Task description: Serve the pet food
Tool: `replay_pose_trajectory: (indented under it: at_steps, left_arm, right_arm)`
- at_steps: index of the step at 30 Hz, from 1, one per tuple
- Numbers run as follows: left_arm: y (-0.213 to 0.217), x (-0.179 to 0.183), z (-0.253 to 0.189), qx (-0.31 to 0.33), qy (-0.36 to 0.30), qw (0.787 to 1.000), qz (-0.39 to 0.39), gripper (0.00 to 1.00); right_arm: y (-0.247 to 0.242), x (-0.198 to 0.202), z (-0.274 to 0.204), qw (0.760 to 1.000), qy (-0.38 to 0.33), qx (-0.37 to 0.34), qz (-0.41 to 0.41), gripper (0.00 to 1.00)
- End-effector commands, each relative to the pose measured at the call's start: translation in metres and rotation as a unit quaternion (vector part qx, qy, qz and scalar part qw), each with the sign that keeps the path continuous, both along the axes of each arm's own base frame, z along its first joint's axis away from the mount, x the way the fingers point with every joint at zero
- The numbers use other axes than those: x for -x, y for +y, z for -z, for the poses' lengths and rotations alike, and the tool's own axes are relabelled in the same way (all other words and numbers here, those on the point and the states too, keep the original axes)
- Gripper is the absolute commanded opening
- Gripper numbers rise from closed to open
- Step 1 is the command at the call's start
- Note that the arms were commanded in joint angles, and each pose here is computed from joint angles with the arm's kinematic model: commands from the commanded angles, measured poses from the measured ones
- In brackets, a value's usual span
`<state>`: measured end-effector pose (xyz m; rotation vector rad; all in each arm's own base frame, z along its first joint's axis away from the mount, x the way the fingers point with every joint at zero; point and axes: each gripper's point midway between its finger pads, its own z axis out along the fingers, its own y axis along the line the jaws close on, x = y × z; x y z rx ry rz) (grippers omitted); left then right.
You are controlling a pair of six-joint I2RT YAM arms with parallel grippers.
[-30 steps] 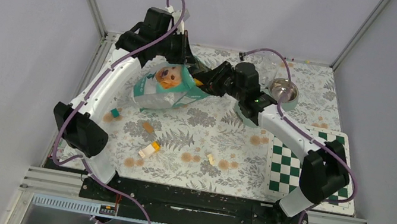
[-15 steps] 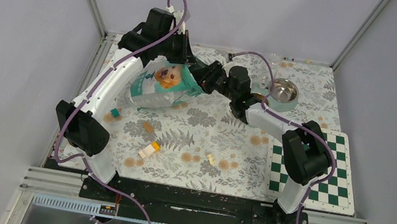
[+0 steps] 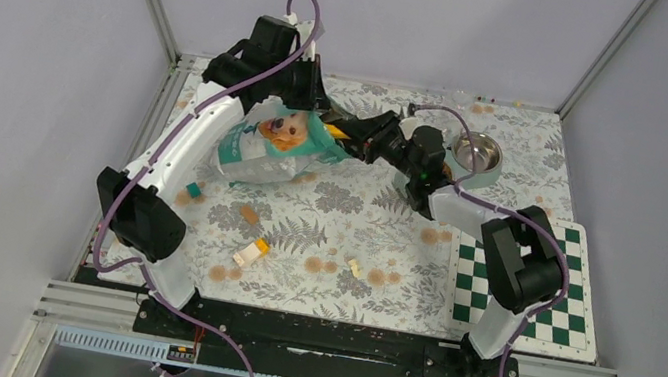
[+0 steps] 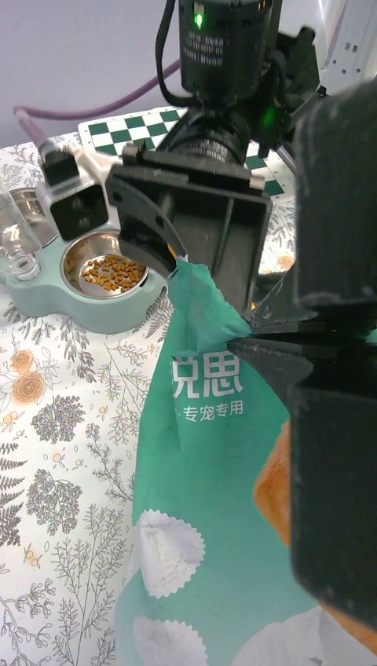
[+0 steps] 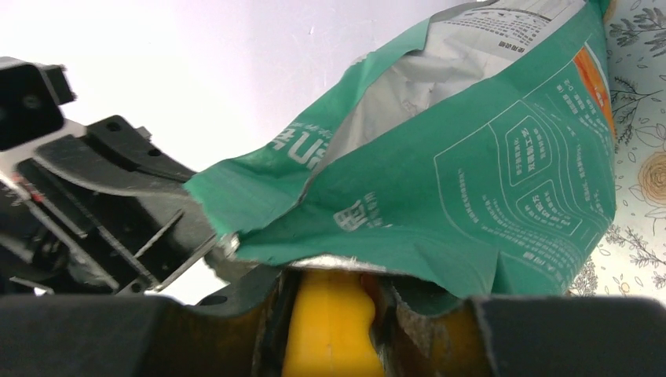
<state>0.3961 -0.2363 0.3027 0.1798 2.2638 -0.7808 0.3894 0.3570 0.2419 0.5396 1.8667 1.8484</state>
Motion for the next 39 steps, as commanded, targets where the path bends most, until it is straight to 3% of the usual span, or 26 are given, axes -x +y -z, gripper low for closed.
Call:
replay_pose_trajectory:
  at_steps: [1,14,30,39]
  left_arm:
    - [0.011,-0.01,-0.065,0.023,-0.102,0.994,-0.011,0.0]
    - [0.039,-0.015,-0.057,-0.006,-0.094,0.994,-0.045,0.0]
    - [0.059,-0.019,-0.07,-0.003,-0.107,0.991,-0.076,0.0]
    - [0.035,-0.009,-0.064,0.053,-0.081,0.995,-0.034,0.0]
  right_arm:
    - [-0.023,0.024,-0.061,0.998,-0.044,-0.037,-0.013,0.0]
    - [-0.09,0.028,-0.072,0.994,-0.063,-0.039,0.081,0.0]
    - [-0.129,0.031,-0.094,0.986,-0.109,-0.055,0.114,0.0]
    - [-0.115,0.034,-0.067,0.975,-0.108,0.164,0.106,0.0]
